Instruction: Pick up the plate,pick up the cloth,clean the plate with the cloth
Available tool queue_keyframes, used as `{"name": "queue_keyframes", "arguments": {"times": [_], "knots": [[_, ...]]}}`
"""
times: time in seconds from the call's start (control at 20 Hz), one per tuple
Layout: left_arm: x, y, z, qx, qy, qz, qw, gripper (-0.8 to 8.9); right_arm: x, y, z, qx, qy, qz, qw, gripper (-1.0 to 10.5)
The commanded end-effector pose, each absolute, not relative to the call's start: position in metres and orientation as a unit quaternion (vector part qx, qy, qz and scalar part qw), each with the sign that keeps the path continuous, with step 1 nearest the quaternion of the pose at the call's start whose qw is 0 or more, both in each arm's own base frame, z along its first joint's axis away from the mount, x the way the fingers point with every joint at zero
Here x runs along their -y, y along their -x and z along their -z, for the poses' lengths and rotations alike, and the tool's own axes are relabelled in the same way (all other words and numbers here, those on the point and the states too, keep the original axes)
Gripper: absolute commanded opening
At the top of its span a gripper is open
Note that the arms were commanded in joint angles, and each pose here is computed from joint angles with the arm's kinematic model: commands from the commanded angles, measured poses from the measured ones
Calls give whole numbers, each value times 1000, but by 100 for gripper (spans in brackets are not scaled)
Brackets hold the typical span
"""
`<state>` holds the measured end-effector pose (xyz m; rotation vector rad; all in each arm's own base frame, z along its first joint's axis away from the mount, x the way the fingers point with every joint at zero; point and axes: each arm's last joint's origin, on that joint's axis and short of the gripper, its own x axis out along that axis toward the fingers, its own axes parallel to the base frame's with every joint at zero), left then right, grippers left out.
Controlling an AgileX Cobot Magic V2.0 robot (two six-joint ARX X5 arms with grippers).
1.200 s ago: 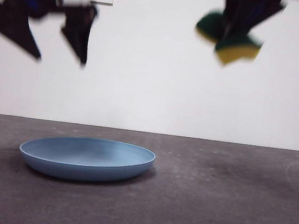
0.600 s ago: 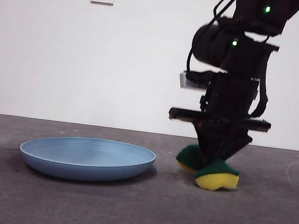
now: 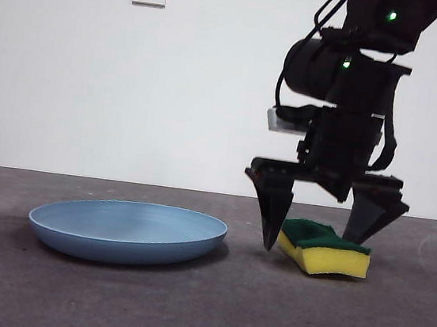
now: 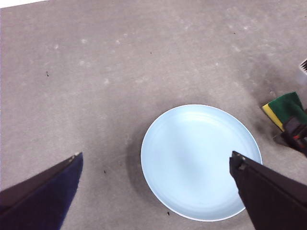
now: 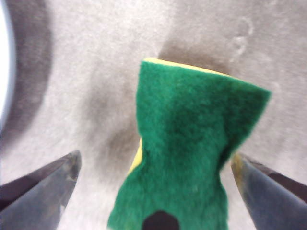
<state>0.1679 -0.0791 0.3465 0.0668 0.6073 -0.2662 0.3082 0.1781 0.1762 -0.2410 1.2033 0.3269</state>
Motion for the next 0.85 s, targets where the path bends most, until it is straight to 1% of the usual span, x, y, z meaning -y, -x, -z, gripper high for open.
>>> {"name": "queue_keyframes", "arguments": {"times": [0.05,0.1,0.15,0.2,0.25,0.3,0.45,0.55,0.7,0.85], "knots": [[80,-168,-346,-297,-31,128,946,566,-174,-300,-201,-538,103,-157,822,806],[80,-168,-346,-297,-31,127,946,558,-171,-295,-215,-526,98,-160,830,669],[80,-169,-345,-298,-31,127,945,466,-167,-287,-231,-514,93,-164,837,382],[80,-169,-345,-299,-34,128,945,268,-162,-279,-247,-500,88,-167,845,86],[80,-170,-345,-298,-45,131,944,57,-158,-272,-262,-483,84,-172,855,-11],[81,-171,-344,-298,-50,133,944,-1,-154,-266,-275,-464,78,-176,865,-8],[81,-172,-345,-294,-55,135,945,-8,-141,-242,-315,-399,56,-189,896,-9],[81,-172,-346,-287,-60,137,946,-8,-133,-229,-332,-368,51,-195,908,-9],[80,-168,-350,-270,-62,144,950,-8,-124,-212,-349,-328,48,-206,921,-9],[81,-156,-349,-238,-58,160,956,-8,-117,-192,-353,-281,43,-208,936,-9]]}}
